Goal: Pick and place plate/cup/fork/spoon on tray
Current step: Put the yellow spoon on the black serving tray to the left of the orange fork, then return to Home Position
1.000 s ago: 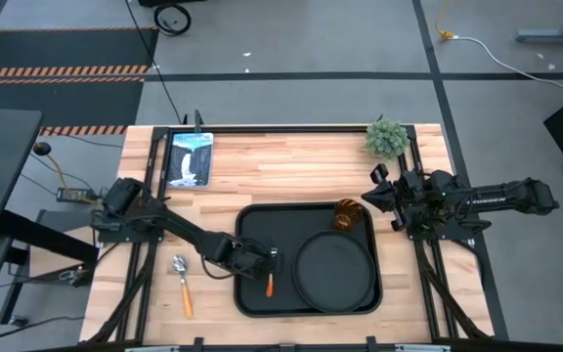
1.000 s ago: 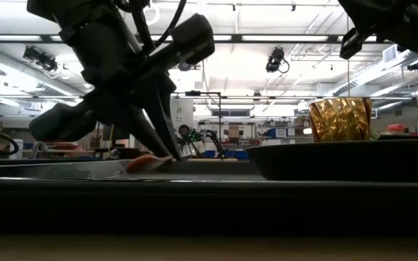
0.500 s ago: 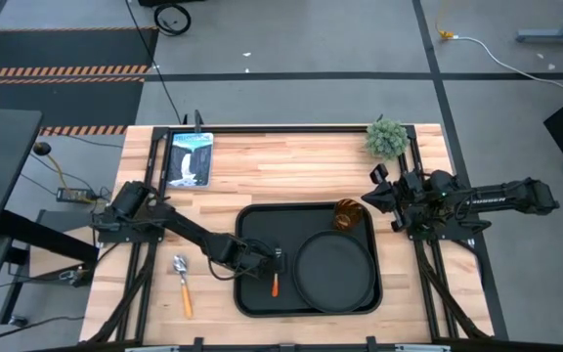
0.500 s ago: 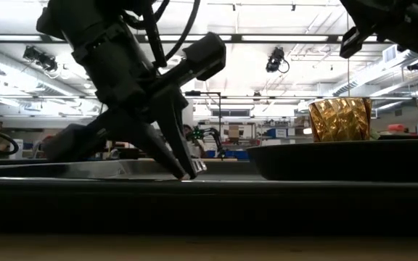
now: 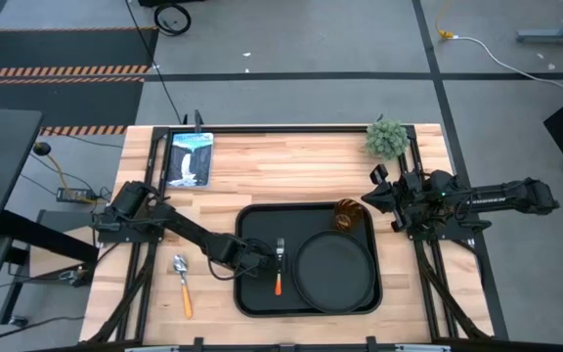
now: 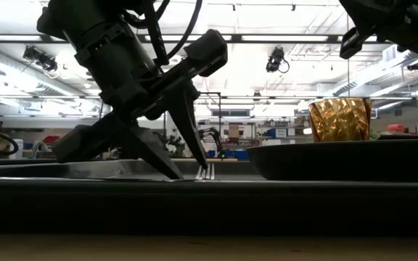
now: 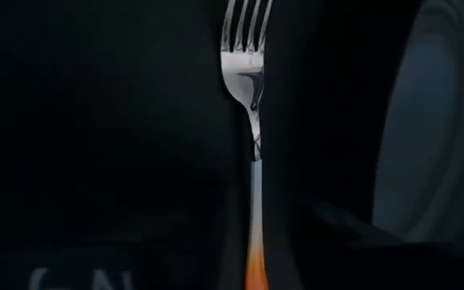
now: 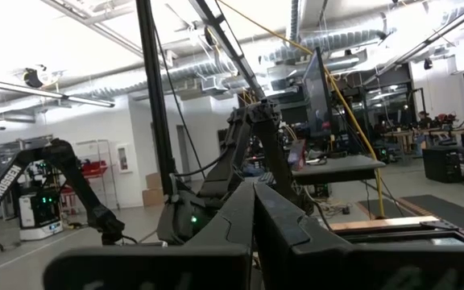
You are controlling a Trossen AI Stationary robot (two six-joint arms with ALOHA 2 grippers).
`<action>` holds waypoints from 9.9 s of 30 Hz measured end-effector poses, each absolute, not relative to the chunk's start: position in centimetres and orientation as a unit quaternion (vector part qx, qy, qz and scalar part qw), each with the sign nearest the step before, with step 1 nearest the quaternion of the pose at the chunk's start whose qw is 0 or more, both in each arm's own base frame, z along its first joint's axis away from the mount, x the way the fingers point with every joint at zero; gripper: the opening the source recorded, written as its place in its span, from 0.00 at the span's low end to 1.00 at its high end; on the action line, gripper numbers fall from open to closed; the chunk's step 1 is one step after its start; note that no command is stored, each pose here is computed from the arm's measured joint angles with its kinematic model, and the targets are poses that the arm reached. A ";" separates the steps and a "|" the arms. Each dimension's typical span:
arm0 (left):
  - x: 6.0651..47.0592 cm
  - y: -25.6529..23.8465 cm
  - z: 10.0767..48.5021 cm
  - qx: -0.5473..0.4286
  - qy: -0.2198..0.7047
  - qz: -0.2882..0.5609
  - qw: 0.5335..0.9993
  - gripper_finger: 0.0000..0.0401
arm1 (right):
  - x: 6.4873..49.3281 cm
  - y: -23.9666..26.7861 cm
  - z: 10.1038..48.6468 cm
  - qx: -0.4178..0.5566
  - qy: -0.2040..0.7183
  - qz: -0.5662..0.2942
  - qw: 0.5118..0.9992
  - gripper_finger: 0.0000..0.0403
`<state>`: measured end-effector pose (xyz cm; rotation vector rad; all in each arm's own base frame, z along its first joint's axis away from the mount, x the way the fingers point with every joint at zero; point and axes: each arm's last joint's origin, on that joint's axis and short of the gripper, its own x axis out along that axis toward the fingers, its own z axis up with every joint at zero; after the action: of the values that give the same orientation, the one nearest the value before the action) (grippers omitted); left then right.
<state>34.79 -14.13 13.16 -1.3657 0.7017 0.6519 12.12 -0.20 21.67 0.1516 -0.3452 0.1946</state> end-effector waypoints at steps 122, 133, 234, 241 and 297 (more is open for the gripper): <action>25.0 -17.5 19.3 -0.526 0.378 0.431 0.628 0.16 | 12.0 -0.3 22.1 0.098 -0.193 0.090 0.972 0.03; 30.2 -14.1 18.6 -0.539 0.365 0.362 0.667 0.16 | 12.0 -0.2 22.1 0.095 -0.193 0.093 0.972 0.03; 26.0 -3.5 30.7 0.062 0.085 -0.055 0.993 0.29 | 8.9 -2.6 19.7 0.080 -0.180 -0.133 0.971 0.01; 21.9 -3.5 29.9 0.053 0.083 -0.070 0.993 0.29 | 8.9 -2.7 19.7 0.086 -0.180 -0.157 0.967 0.04; 9.4 -1.9 17.2 -0.079 -0.017 -0.187 0.979 0.29 | 8.9 -2.7 19.7 0.085 -0.184 -0.155 0.967 0.05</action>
<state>9.42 -1.95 17.25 -0.1586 -0.0335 -0.3766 8.90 -2.71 19.74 0.1710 -0.3726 -0.3143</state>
